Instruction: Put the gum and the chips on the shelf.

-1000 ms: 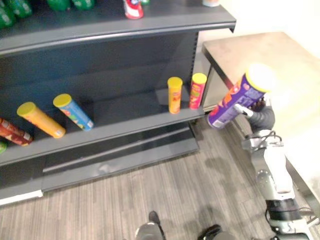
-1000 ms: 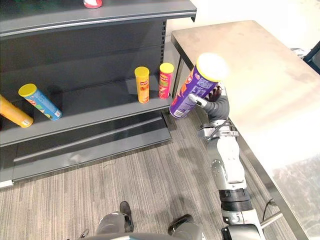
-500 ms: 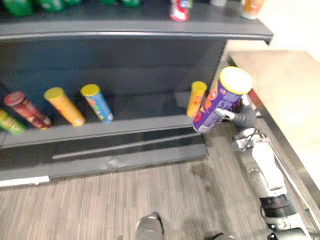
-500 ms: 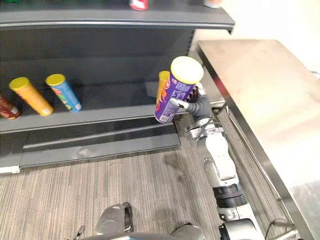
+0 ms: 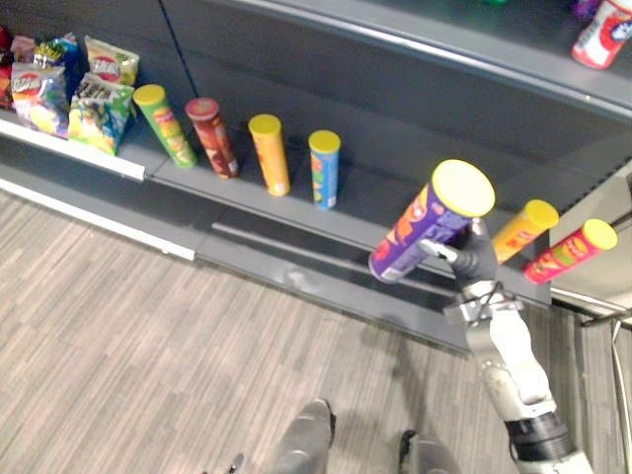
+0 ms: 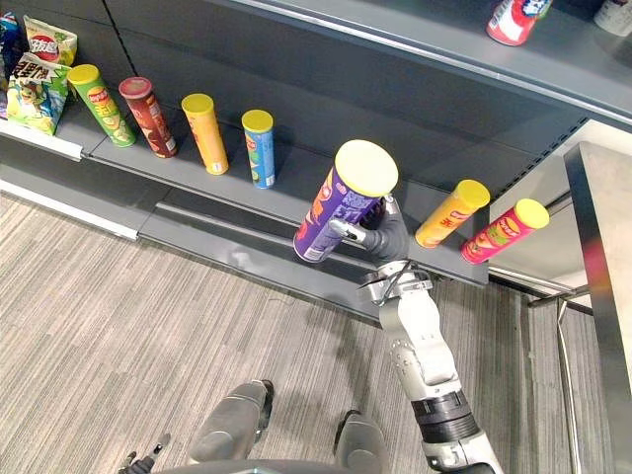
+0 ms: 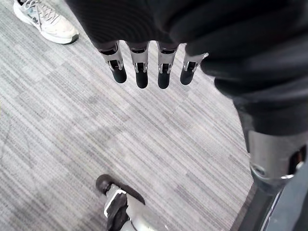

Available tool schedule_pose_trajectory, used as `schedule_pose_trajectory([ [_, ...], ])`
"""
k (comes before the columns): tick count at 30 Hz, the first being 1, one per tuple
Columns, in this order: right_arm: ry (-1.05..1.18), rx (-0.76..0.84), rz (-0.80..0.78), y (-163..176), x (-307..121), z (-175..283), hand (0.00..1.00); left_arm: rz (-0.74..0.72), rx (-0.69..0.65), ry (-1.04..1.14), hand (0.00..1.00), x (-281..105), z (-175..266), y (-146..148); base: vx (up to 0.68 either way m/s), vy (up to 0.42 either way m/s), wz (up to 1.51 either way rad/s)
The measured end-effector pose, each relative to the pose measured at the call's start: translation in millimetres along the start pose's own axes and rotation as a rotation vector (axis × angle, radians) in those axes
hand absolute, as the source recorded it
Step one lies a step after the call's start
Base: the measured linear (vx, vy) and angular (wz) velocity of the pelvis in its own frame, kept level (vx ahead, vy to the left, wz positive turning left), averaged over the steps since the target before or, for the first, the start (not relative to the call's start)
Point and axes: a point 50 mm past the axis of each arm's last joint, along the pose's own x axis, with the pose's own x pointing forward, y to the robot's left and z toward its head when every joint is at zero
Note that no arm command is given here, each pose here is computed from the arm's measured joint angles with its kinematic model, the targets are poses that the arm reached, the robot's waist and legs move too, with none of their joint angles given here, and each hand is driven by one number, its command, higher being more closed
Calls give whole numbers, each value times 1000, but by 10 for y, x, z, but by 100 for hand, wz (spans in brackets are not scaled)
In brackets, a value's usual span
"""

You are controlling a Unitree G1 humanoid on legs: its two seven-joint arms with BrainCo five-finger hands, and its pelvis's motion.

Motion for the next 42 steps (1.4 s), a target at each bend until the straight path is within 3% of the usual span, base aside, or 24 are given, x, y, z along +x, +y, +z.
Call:
schedule_pose_trajectory([
  [24, 61, 7, -24, -28, -80, -192, 100, 2, 45, -93, 0, 34, 206, -125, -9, -79, 5],
  [33, 184, 16, -60, -106, -436, -383, 100, -20, -4, -70, 0, 19, 168, -164, -14, -30, 12],
  [42, 188, 4, 42, 102, -356, -418, 100, -68, 44, -41, 0, 11, 97, -182, -61, -55, -26],
])
